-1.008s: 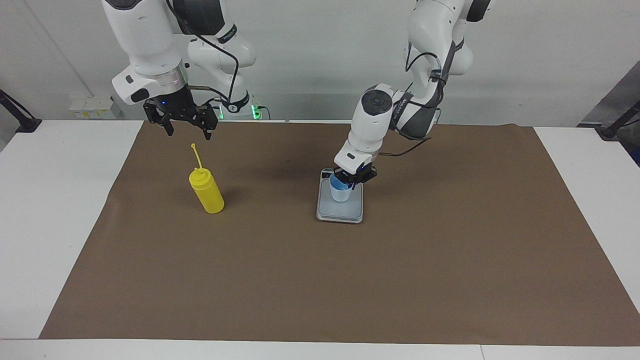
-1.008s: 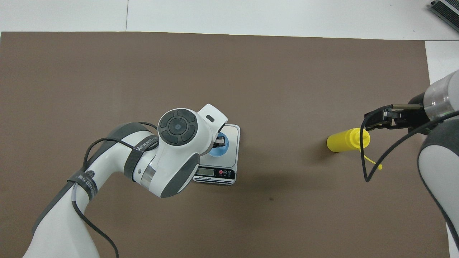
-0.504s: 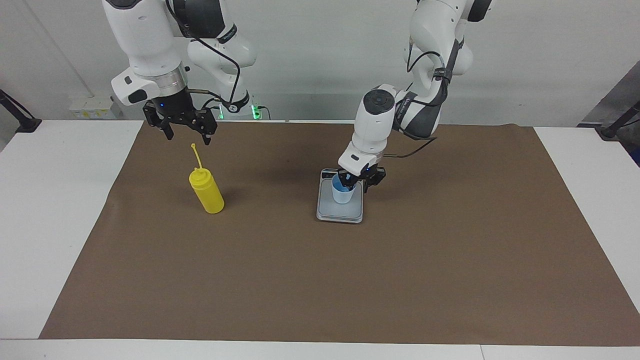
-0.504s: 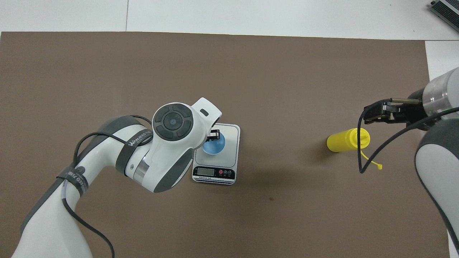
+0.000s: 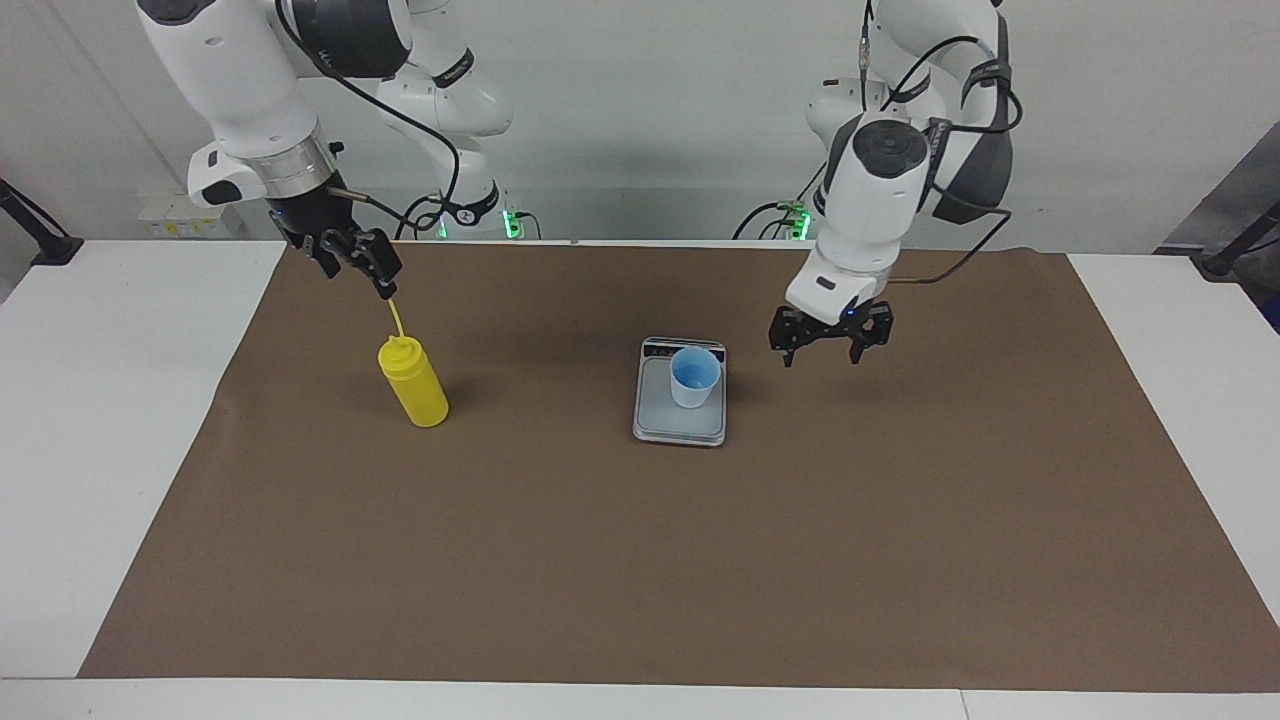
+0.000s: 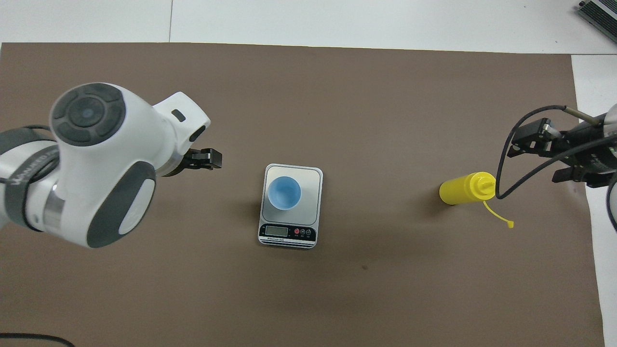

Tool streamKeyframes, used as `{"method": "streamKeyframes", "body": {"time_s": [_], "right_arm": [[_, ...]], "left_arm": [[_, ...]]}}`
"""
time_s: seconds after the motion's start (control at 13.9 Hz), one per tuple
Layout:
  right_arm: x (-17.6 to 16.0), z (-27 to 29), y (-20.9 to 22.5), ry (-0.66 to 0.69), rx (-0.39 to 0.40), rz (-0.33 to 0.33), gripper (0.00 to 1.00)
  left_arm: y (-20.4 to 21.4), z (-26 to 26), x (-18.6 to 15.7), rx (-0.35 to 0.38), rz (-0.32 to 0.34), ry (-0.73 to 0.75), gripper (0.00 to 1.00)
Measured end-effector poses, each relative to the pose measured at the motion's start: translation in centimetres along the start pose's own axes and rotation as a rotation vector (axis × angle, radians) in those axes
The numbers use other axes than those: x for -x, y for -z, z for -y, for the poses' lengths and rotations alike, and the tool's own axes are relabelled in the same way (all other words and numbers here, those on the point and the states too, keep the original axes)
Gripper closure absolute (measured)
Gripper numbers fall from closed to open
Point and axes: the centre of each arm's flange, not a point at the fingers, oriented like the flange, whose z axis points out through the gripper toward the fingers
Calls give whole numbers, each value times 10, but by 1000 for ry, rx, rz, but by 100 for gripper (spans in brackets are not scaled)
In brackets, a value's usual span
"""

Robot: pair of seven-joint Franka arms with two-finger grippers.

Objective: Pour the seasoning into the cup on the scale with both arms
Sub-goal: 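Release the cup on the scale and withdraw the left gripper, then open the right gripper and grasp the yellow bottle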

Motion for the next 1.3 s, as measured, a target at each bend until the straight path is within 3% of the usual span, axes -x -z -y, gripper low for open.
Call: {"method": "streamKeyframes", "body": {"time_s": [0.36, 0.72, 1.08, 1.3], "right_arm": [[-28, -6, -33, -164, -35, 73, 2], [-78, -51, -82, -376, -35, 178, 0], [-103, -60, -143, -516, -13, 292, 0], [-115, -64, -174, -625, -24, 342, 0]], "left_arm": [[55, 94, 13, 3, 16, -40, 0], [124, 131, 19, 14, 23, -82, 0], [116, 131, 16, 45, 40, -79, 0], [120, 160, 14, 85, 34, -24, 0]]}}
